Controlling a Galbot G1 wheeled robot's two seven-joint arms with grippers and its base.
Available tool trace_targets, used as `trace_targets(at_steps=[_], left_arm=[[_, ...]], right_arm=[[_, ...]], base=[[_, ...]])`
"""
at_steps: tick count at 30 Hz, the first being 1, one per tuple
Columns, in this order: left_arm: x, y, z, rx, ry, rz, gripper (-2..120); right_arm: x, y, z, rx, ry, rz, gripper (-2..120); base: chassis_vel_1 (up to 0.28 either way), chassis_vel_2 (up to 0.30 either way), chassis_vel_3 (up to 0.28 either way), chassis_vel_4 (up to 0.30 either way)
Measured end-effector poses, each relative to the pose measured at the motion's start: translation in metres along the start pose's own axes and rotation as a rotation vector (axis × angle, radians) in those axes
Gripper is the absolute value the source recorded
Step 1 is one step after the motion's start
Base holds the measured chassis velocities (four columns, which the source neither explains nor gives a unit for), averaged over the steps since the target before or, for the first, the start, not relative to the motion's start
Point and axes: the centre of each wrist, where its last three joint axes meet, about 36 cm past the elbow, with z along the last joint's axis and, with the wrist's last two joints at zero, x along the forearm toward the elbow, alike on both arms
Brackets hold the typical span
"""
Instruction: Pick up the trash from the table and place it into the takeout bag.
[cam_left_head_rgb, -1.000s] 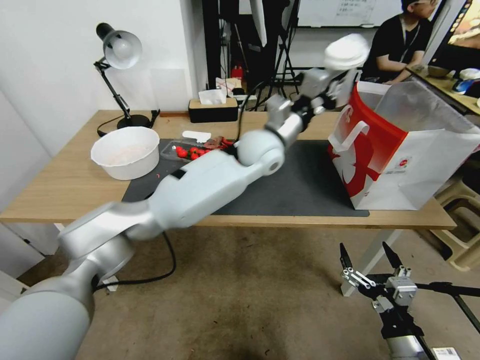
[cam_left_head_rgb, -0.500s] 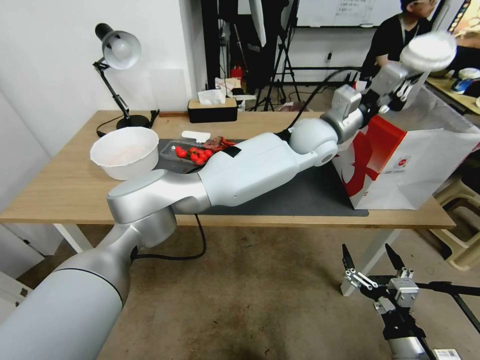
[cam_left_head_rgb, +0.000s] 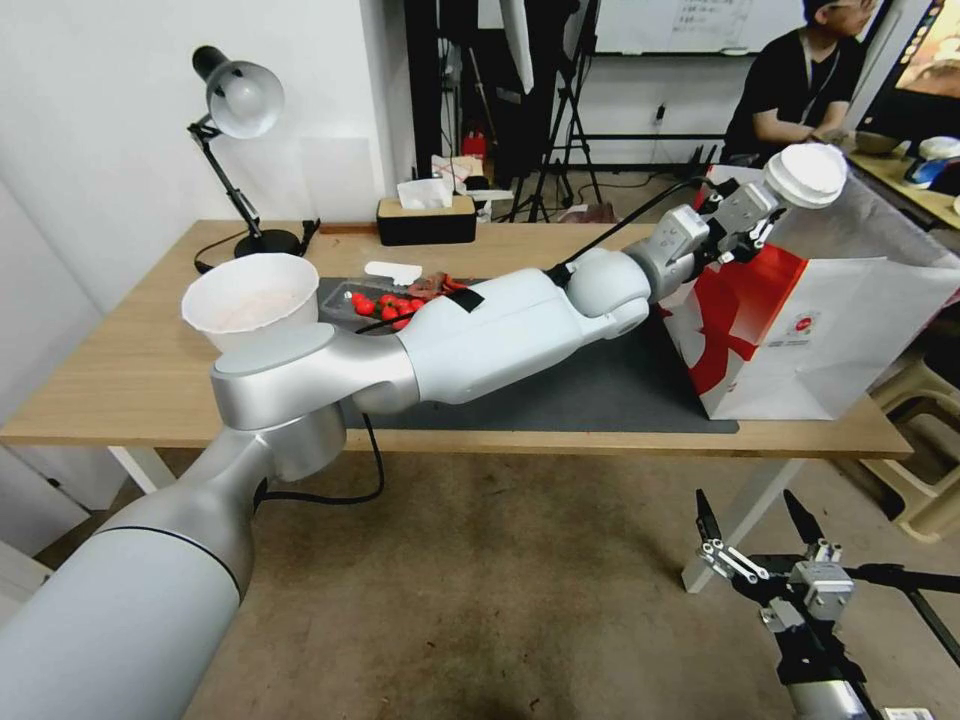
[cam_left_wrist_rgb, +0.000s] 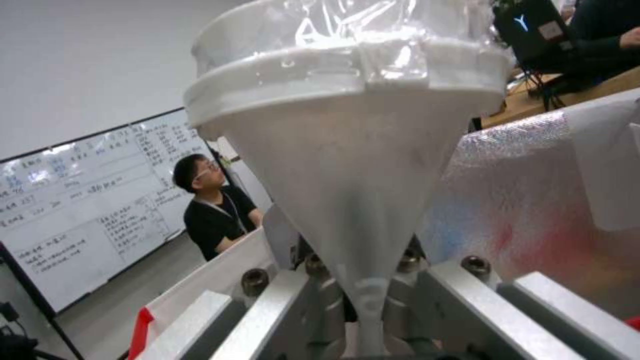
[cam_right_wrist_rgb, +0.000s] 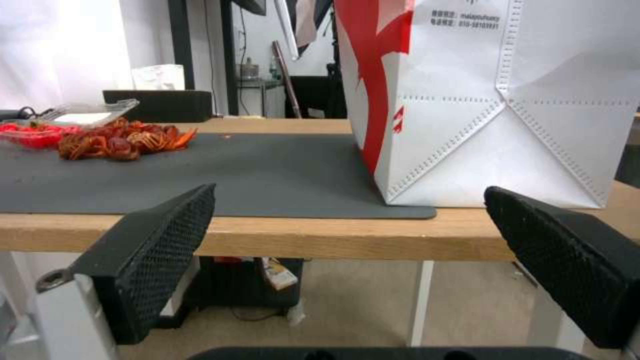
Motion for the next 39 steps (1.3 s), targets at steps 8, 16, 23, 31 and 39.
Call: trace_targets(at_steps=[8, 16, 23, 31, 39], left_arm=[[-0.001, -0.002, -0.005, -0.027, 0.001, 0.003, 29], [-0.003, 0.001, -0.013, -0.043, -0.002, 0.0, 54], [-0.004, 0.003, -0.02, -0.063, -0.012, 0.001, 85], [-0.005, 0.004, -0.023, -0.069, -0.014, 0.001, 100], [-0.005, 0.004, -0.025, -0.067, -0.016, -0.004, 100]], right_arm=[[-0.001, -0.001, -0.005, 0.004, -0.011, -0.005, 100], [-0.003, 0.001, -0.007, 0.0, -0.014, -0.01, 100], [-0.002, 0.003, -0.007, -0.003, -0.013, -0.014, 100], [-0.002, 0.004, -0.007, -0.004, -0.014, -0.016, 100], [-0.001, 0.003, -0.006, -0.002, -0.011, -0.018, 100]], base=[[0.0, 0.0, 0.0, 0.0], [0.0, 0.0, 0.0, 0.0], [0.0, 0.0, 0.0, 0.0], [0.0, 0.0, 0.0, 0.0], [0.0, 0.0, 0.0, 0.0]])
